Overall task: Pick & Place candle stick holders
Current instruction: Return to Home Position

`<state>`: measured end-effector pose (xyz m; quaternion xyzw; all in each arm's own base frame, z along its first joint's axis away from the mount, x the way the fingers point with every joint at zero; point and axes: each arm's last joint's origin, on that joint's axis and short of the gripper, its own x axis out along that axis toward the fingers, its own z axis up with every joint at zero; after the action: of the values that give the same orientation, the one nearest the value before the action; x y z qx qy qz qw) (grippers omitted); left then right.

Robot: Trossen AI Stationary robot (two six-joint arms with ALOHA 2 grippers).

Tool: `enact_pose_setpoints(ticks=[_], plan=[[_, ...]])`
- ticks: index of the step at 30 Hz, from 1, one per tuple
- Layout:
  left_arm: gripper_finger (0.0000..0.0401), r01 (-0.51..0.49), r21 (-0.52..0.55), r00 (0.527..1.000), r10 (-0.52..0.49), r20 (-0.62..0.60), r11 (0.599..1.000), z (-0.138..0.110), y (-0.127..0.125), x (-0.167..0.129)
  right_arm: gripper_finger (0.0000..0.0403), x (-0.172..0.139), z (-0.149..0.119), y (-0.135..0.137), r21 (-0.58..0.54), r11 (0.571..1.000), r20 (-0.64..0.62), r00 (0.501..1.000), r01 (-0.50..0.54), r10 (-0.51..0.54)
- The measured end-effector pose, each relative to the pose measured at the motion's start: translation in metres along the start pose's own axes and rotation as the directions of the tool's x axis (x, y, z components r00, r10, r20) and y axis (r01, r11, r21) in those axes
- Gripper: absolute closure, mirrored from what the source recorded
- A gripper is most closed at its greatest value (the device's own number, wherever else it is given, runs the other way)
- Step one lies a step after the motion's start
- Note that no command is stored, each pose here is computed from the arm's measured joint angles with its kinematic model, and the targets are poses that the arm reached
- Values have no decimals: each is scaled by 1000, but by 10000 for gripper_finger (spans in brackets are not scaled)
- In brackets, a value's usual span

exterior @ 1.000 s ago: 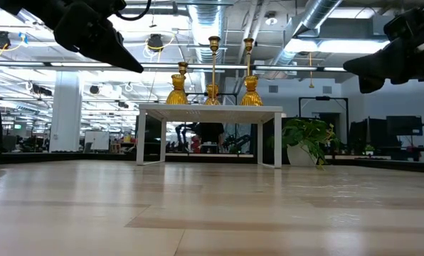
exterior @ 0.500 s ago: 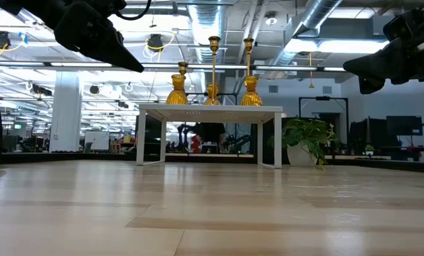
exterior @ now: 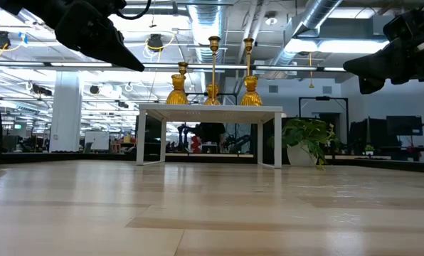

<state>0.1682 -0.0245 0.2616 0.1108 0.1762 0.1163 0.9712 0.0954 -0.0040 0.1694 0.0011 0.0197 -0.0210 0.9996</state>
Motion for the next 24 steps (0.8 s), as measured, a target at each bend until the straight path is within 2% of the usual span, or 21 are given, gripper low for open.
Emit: enact_pose_setpoints(ticks=[24], plan=[[393,0,21,1000,0,7,1000,1,0,0,403,0,0,0,0,1000,-1,1000,0,0]])
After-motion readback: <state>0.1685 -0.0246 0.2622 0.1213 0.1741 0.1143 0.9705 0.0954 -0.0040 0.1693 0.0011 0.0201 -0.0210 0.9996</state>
